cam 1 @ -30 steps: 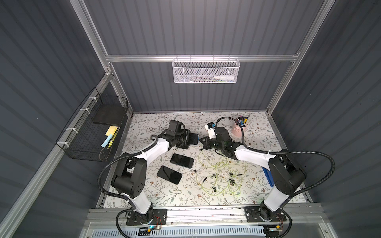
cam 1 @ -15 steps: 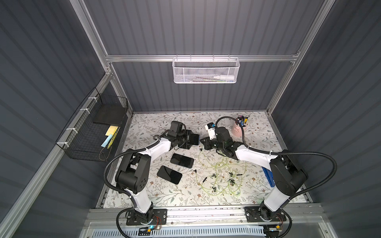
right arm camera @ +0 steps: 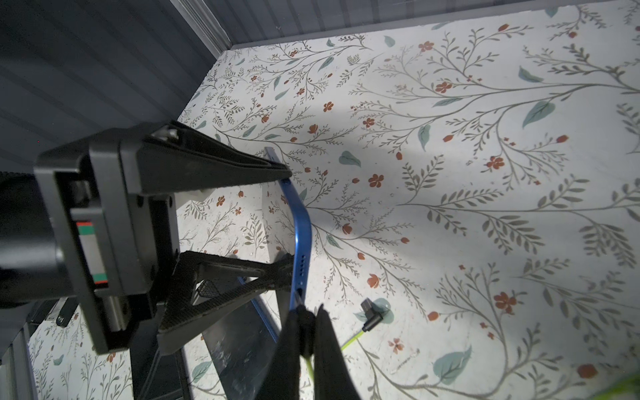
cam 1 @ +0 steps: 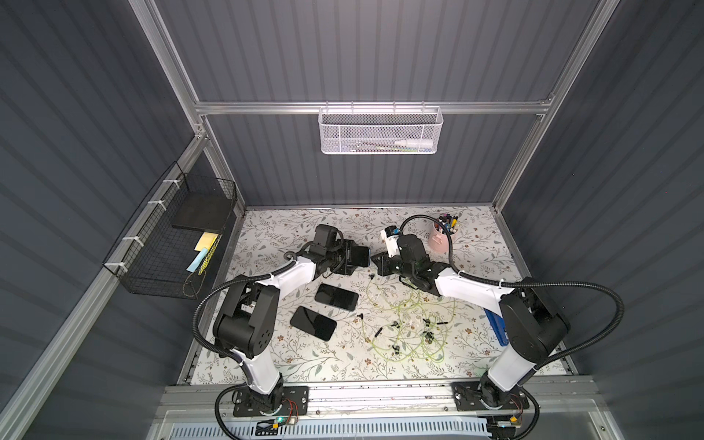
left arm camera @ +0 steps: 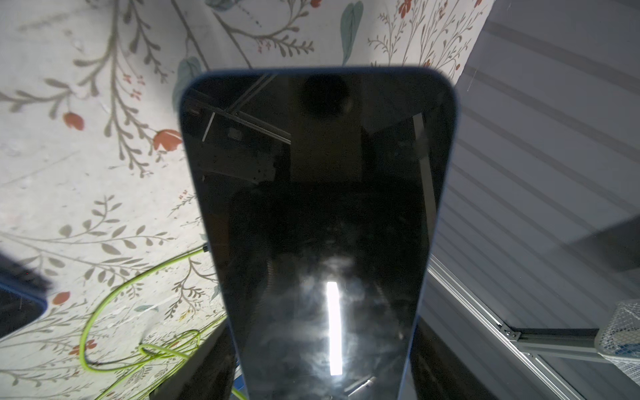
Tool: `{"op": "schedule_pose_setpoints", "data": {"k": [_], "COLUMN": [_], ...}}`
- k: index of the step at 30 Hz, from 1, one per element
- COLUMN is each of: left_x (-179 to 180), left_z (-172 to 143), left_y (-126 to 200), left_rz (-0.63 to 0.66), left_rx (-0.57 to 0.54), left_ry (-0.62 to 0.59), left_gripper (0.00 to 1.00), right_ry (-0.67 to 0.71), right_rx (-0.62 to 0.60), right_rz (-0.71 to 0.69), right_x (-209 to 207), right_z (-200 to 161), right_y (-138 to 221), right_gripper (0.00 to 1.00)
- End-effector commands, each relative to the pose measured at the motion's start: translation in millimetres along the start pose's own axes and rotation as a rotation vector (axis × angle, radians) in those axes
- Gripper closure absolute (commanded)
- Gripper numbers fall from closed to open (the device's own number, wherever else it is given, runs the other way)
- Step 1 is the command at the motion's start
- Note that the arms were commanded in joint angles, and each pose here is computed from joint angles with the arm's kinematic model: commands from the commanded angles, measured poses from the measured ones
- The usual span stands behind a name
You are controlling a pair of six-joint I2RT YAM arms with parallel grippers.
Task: Plug wired earphones into phones
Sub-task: Insert the wired earphone into the phone.
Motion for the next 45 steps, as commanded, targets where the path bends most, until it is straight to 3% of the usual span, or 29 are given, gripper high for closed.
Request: {"op": "schedule_pose_setpoints", "data": {"k": [1, 14, 18, 32, 45], "left_x": [3.1, -7.2, -6.2, 3.9, 7.4], "left_z": [-35.3, -48.7, -52.5, -44.2, -42.5], "left_y": [-1.2, -5.8, -7.8, -6.1, -3.6], "left_rz": [0.016, -0.007, -0.005, -0.015, -0.019], "left_rx": [0.168, 0.242, 0.251, 0.211, 0.199], "left_ry": [-0.04, -0.041, -0.041, 0.0, 0.002], "left_gripper": [1.0, 1.0, 1.0, 1.0, 1.0], "right_ry": [0.037, 0.129, 0.138, 0.037, 0.054], "right_rx": [-0.104, 0.013, 0.037, 0.014, -0.03], "right_rz": [0.029, 0.112, 0.074, -0.033, -0.071], "right_x": [11.1, 18.1, 13.9, 2.3, -1.4], "right_z": [24.5, 7.4, 7.6, 9.5, 18.4], "right_y": [5.0, -9.9, -16.0, -3.4, 4.8], "right_gripper": [1.0, 1.0, 1.0, 1.0, 1.0]}}
Point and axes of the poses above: each gripper's point midway between its finger pads, its own y axis back along the fingers, its own x axis along the line the jaws close on, z = x × y, the point moved 5 cm from there along y, back along the fingers, and after that the axes turned 6 degrees about y, right-handed, at the moved point
